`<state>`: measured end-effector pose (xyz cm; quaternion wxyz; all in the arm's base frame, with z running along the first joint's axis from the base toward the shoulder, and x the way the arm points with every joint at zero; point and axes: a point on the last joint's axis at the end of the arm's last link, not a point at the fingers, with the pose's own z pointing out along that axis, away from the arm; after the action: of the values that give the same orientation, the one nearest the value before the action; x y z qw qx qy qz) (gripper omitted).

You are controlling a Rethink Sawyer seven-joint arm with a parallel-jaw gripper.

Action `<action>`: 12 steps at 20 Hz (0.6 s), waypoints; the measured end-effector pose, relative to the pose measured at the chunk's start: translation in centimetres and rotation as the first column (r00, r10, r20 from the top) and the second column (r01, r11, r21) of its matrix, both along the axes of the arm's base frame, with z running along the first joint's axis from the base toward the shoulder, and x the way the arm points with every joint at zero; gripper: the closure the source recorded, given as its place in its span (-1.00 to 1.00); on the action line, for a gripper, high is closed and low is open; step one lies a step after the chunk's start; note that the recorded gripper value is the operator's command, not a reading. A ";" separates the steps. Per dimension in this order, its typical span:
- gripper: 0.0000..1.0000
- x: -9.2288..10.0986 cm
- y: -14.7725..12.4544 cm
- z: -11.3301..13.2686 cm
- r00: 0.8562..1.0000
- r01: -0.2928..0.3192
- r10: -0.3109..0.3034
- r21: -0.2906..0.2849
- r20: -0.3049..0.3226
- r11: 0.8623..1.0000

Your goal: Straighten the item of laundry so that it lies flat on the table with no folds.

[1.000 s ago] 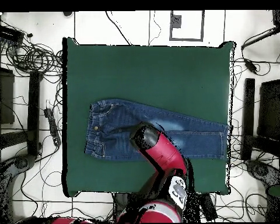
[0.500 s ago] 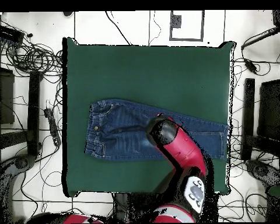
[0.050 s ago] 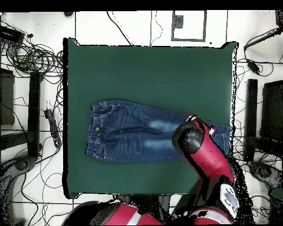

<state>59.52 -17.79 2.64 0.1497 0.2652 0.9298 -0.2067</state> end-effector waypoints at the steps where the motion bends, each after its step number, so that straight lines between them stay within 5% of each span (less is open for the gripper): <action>1: -1.00 -0.3 -0.8 -0.3 1.000 -0.001 0.001 -0.014 0.002 1.000; 6: -1.00 -1.5 -2.6 -2.3 1.000 -0.006 0.005 -0.029 -0.001 1.000; 12: -1.00 -2.3 -1.7 -5.6 1.000 -0.026 0.026 0.002 -0.016 1.000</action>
<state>57.19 -19.49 -2.98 0.1449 0.2516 0.9345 -0.2061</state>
